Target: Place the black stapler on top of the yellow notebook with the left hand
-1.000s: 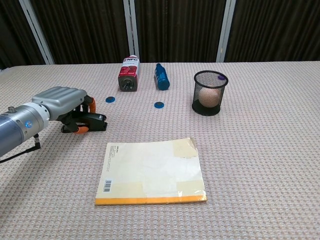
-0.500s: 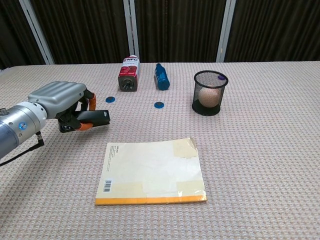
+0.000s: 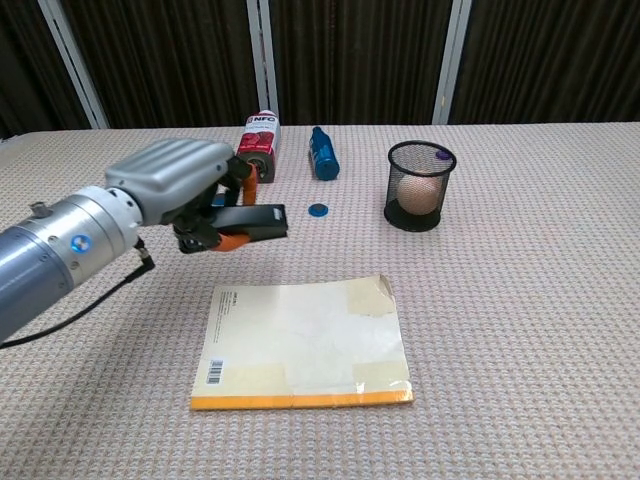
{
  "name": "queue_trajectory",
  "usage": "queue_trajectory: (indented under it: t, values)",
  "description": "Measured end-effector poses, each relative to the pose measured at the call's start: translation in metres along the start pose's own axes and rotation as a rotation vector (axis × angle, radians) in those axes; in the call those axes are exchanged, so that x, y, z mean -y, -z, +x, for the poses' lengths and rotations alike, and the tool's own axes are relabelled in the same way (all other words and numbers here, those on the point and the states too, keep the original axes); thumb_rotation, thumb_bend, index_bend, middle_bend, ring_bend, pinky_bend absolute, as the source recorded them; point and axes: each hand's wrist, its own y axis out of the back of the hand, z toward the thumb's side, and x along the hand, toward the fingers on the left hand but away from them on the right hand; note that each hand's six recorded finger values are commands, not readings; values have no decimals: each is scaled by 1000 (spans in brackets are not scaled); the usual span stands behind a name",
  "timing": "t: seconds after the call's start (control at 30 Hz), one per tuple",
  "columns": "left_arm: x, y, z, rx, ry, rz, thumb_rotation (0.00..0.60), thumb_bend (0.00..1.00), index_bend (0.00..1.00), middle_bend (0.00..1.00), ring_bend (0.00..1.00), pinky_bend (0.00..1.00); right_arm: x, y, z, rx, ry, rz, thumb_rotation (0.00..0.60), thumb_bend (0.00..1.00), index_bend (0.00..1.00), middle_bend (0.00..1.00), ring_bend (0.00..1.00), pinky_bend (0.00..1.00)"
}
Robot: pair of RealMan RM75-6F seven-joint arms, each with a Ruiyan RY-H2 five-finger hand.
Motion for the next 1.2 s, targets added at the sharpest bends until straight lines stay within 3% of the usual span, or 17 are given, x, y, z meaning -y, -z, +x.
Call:
queue_trajectory:
  t: [0.33, 0.53, 0.73, 0.83, 1.03, 1.2]
  values:
    - [30, -82, -7, 169, 94, -26, 600, 372, 698, 710, 629, 573, -8, 3, 4, -10, 22, -26, 600, 61, 0, 0, 0, 0]
    - [36, -97, -19, 211, 105, 5, 600, 361, 687, 694, 625, 572, -10, 3, 6, -16, 25, -29, 600, 62, 0, 0, 0, 0]
    - [36, -92, -27, 203, 116, 15, 600, 333, 630, 632, 607, 571, -11, 5, 5, -10, 27, -28, 600, 61, 0, 0, 0, 0]
    - [35, -86, -31, 192, 129, 17, 600, 305, 532, 574, 572, 557, -9, 4, 5, -9, 26, -24, 600, 62, 0, 0, 0, 0]
    - [42, -74, -36, 174, 199, 41, 600, 237, 180, 353, 375, 453, -8, 3, 6, -9, 27, -19, 600, 61, 0, 0, 0, 0]
    - [40, -73, -37, 179, 218, 37, 600, 229, 26, 245, 275, 395, -8, 3, 5, -5, 26, -18, 600, 61, 0, 0, 0, 0]
